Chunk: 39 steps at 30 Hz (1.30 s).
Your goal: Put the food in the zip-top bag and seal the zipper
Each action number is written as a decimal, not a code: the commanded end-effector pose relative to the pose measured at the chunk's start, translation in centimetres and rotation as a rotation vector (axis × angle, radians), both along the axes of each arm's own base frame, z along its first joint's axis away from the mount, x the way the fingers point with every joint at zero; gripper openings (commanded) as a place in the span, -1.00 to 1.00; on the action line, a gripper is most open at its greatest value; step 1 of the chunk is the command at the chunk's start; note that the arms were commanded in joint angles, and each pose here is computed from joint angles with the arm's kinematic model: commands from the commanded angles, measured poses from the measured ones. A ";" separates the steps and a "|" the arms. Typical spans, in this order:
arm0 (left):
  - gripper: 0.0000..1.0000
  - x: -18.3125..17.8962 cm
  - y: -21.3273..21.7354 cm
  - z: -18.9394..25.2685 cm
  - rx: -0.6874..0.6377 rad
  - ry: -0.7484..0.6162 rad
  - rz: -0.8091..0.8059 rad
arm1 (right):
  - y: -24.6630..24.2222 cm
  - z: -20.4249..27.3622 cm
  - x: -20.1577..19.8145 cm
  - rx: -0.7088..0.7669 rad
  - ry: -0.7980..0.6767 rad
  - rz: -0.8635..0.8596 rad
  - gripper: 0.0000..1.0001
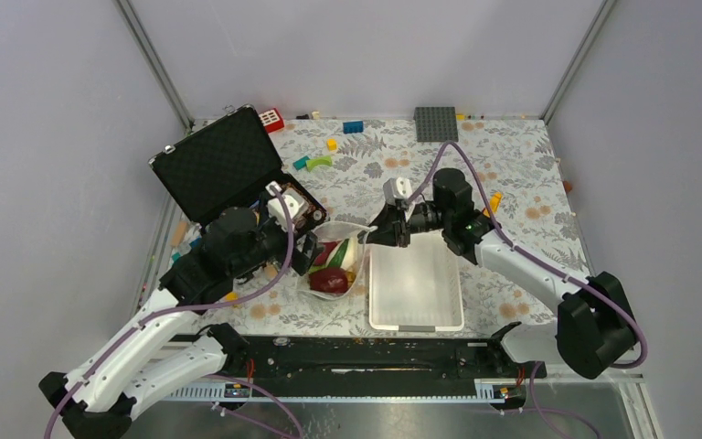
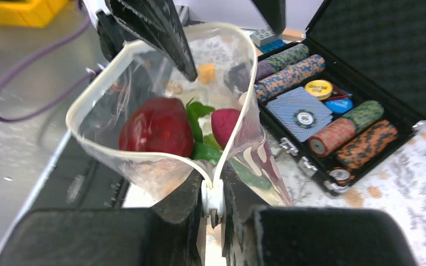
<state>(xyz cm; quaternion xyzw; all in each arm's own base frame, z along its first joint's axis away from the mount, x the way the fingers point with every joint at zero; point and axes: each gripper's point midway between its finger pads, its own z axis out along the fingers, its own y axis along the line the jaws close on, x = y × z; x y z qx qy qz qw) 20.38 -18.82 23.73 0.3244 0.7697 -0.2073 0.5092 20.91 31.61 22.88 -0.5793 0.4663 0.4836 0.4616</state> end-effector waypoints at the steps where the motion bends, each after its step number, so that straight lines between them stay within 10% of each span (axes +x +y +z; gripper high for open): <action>1: 0.97 1.0 0.2 8.4 -0.133 -0.174 0.043 | -0.1 4.8 -0.7 0.043 0.206 -0.061 -1.00; 16: 0.98 -1.1 -6.5 12.6 -0.207 -0.214 -0.359 | -5.9 2.2 -0.4 -0.416 0.447 -0.760 -1.00; 39: 0.98 -1.1 -11.5 7.6 -0.135 -0.031 -0.470 | 0.0 5.9 -2.2 -0.330 0.319 -0.393 -0.88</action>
